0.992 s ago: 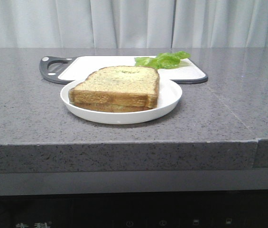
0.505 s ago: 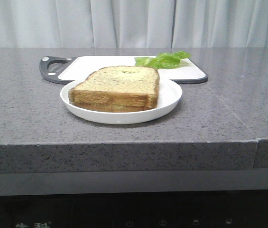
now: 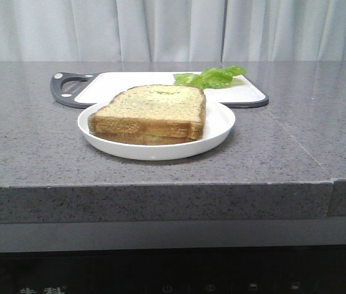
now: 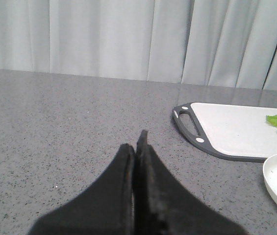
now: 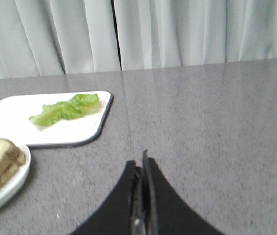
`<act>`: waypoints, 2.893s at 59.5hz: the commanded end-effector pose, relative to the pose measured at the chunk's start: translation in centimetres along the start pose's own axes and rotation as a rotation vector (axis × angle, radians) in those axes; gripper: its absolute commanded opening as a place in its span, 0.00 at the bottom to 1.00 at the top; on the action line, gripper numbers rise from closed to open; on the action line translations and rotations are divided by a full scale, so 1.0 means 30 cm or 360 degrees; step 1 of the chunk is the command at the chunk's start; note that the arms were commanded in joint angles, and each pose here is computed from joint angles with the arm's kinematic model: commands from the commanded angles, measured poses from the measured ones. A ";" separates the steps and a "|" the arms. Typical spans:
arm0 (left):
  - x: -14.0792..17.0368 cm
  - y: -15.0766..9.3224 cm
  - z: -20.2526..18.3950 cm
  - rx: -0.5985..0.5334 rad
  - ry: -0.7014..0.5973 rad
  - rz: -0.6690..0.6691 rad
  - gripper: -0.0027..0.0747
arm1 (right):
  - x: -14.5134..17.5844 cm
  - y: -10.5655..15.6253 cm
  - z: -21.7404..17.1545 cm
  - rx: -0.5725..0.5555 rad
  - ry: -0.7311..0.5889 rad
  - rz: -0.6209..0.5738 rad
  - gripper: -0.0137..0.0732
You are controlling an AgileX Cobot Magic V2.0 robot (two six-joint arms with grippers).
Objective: Left arm grabs bread, right arm adds lettuce
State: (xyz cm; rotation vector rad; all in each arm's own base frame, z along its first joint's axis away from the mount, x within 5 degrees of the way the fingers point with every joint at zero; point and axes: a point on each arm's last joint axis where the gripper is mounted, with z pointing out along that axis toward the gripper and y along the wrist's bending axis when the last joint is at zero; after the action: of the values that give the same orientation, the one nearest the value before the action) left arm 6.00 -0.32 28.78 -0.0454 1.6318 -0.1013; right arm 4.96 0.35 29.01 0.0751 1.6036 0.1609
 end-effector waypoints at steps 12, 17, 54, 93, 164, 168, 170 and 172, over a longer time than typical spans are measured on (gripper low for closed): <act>-0.172 -0.010 0.121 -0.0016 0.0048 0.0023 0.01 | -0.188 0.023 0.119 0.0020 0.0004 -0.0020 0.09; -0.174 -0.010 0.124 -0.0017 0.0045 0.0023 0.01 | -0.186 0.022 0.135 0.0024 0.0021 -0.0019 0.10; -0.154 -0.022 0.168 0.0025 0.0340 -0.0070 0.89 | -0.178 0.021 0.136 0.0028 0.0062 -0.0019 0.78; -0.150 -0.520 0.598 0.0866 0.1110 0.0080 0.89 | -0.167 0.020 0.135 0.0034 0.0123 -0.0018 0.78; 0.031 -0.655 0.762 0.0879 0.1432 0.0149 0.23 | -0.172 0.020 0.136 0.0031 0.0094 -0.0019 0.78; 0.031 -0.655 0.762 0.0879 0.1432 0.0149 0.13 | -0.172 0.020 0.136 0.0031 0.0094 -0.0019 0.78; 0.031 -0.655 0.762 0.0879 0.1432 0.0149 0.07 | -0.172 0.020 0.136 0.0031 0.0094 -0.0019 0.78; 0.031 -0.655 0.762 0.0879 0.1432 0.0149 0.02 | -0.172 0.020 0.136 0.0031 0.0094 -0.0019 0.78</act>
State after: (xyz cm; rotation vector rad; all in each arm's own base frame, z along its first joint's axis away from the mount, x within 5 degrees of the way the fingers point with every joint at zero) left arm 28.20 -20.68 26.68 0.5847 2.4968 -0.5348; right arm 9.00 0.54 32.21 0.0825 1.7751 0.1540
